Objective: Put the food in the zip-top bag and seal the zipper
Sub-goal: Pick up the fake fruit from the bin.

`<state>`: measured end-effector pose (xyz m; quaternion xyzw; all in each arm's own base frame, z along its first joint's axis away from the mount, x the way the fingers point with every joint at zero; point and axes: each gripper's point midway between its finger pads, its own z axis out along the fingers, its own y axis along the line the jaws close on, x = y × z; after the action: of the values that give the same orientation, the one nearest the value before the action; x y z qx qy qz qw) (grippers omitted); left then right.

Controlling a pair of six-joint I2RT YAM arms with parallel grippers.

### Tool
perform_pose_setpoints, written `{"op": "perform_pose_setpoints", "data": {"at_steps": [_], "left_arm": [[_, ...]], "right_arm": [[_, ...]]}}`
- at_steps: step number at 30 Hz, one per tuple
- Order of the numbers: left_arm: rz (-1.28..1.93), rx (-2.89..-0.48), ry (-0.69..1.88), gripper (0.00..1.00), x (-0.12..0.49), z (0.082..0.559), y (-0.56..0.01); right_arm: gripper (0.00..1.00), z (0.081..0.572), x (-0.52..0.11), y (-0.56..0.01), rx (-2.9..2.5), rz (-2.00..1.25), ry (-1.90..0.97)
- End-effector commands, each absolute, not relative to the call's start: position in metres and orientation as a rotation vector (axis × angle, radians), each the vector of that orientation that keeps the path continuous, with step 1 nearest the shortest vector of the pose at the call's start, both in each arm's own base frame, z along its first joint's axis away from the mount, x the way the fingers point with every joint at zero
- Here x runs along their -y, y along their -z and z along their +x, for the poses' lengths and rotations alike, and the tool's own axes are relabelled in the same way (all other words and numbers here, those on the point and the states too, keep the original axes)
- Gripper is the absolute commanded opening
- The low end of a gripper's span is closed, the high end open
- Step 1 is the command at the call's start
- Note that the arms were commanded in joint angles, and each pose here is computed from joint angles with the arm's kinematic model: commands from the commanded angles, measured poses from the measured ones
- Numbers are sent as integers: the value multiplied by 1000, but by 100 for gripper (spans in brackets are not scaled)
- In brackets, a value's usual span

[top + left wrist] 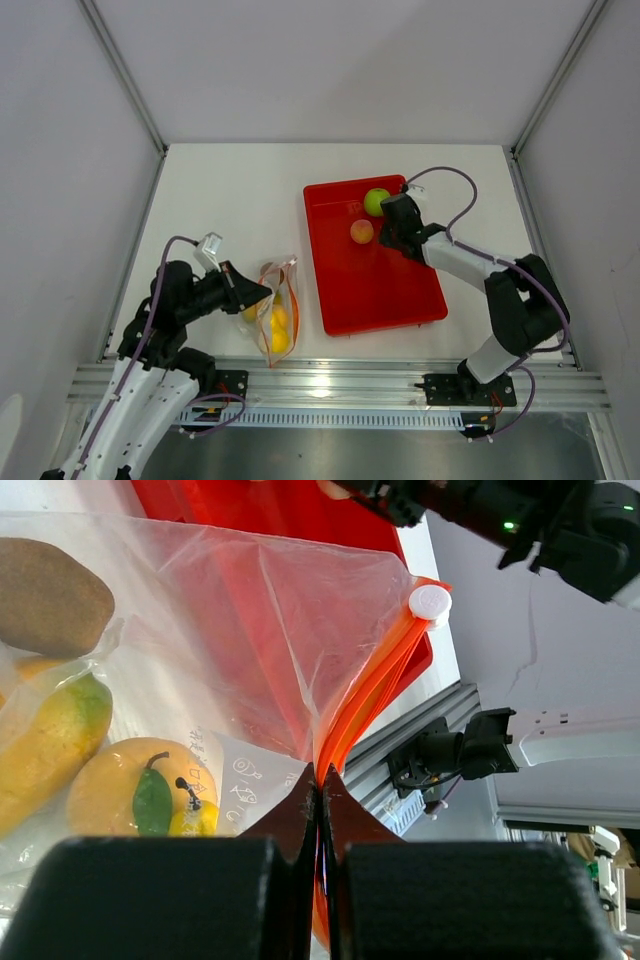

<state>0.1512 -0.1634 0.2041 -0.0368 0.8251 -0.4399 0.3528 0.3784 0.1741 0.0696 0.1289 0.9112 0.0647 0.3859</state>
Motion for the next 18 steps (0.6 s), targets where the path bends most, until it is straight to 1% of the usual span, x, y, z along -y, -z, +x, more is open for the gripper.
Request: {"op": "perform_pose_setpoints", "data": {"at_steps": [1, 4, 9, 10, 16, 18], "left_arm": [[-14, -2061, 1172, 1, 170, 154, -225], [-1, -2059, 1176, 1, 172, 158, -225], [32, -2057, 1199, 1, 178, 161, -222], [38, -2056, 1198, 0, 178, 162, -221], [57, -2038, 1210, 1, 181, 166, -219], [56, -2032, 1217, 1, 182, 166, -219]], "right_arm": [[0, 366, -190, -108, -2267, 236, -233], [0, 352, -195, -126, -2255, 192, -260], [0, 313, -227, -157, -2205, 15, -387], [0, 305, -231, -171, -2170, -10, -426], [0, 240, -280, -227, -2056, -290, -687], [0, 210, -301, -242, -2024, -409, -792]]}}
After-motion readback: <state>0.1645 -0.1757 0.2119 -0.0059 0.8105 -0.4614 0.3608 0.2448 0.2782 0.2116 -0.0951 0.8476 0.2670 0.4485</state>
